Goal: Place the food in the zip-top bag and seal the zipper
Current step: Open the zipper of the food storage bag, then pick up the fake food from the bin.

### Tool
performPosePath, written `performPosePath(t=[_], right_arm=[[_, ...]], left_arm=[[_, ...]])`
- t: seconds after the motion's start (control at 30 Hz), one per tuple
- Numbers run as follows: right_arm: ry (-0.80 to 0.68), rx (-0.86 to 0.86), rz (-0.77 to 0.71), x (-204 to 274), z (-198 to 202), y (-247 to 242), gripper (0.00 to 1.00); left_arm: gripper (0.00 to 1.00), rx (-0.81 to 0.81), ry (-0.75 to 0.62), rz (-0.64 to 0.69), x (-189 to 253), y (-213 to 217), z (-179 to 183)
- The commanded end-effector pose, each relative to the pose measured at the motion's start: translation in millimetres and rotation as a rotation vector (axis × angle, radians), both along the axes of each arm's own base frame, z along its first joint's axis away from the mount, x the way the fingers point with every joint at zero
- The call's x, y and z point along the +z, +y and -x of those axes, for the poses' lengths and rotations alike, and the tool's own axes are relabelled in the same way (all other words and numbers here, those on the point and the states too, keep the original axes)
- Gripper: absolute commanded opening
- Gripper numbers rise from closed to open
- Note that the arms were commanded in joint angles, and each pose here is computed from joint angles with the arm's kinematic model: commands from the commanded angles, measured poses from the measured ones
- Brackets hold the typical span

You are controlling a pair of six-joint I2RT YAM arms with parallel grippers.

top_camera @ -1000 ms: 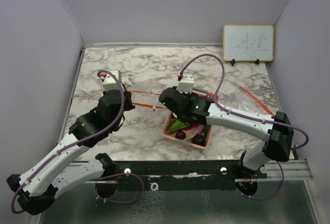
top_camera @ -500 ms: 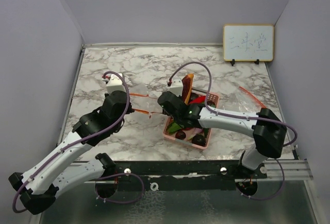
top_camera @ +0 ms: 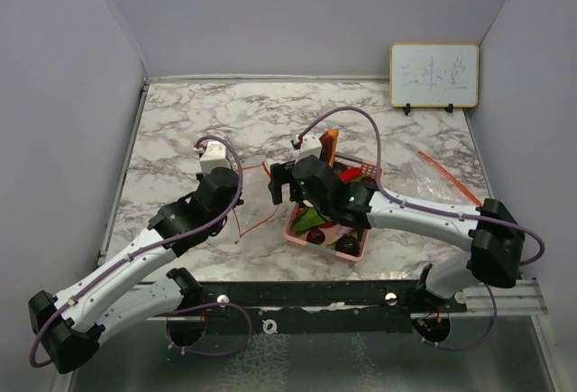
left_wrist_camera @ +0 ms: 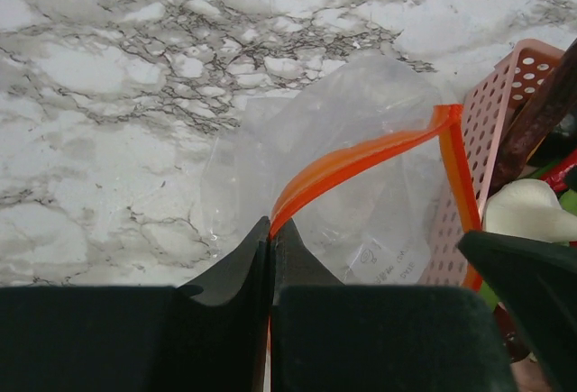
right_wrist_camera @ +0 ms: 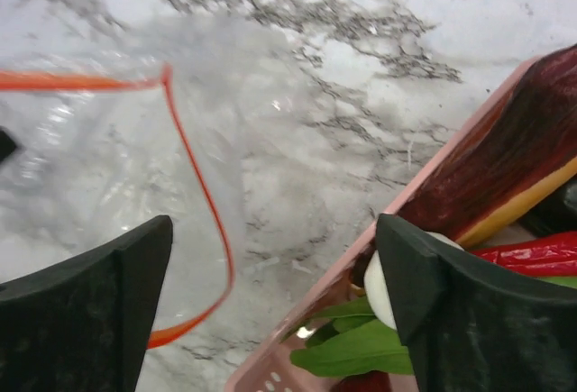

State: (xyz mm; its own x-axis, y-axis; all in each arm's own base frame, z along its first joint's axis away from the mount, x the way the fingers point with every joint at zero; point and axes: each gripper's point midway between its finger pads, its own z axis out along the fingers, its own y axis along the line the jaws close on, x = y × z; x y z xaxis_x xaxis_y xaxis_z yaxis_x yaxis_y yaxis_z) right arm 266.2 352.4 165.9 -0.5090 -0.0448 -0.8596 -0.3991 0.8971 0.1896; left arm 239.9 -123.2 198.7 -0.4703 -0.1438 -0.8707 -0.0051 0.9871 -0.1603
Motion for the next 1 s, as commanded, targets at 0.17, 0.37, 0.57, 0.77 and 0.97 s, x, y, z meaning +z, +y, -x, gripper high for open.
performPosePath(t=[0.17, 0.37, 0.57, 0.77, 0.97], right_arm=[[-0.039, -0.212, -0.051, 50.0, -8.2, -42.3, 1.00], [-0.047, -0.572, 0.149, 42.2, -42.4, -100.2, 0.99], [0.013, -0.653, 0.192, 20.5, -90.1, -113.5, 1.00], [0.031, -0.652, 0.172, 2.5, -114.1, -106.4, 0.96], [0.014, -0.618, 0.150, -5.5, -138.4, -88.4, 0.93]], left_arm=[[0.00, 0.023, -0.023, 0.065, -5.1, -7.4, -7.3], [0.00, 0.029, -0.055, 0.096, 1.1, -3.4, -4.3], [0.00, 0.027, -0.072, 0.113, 3.5, -2.5, -3.2], [0.00, 0.020, -0.081, 0.116, 1.9, -4.1, -4.3], [0.00, 0.012, -0.089, 0.119, 1.0, -5.4, -4.8]])
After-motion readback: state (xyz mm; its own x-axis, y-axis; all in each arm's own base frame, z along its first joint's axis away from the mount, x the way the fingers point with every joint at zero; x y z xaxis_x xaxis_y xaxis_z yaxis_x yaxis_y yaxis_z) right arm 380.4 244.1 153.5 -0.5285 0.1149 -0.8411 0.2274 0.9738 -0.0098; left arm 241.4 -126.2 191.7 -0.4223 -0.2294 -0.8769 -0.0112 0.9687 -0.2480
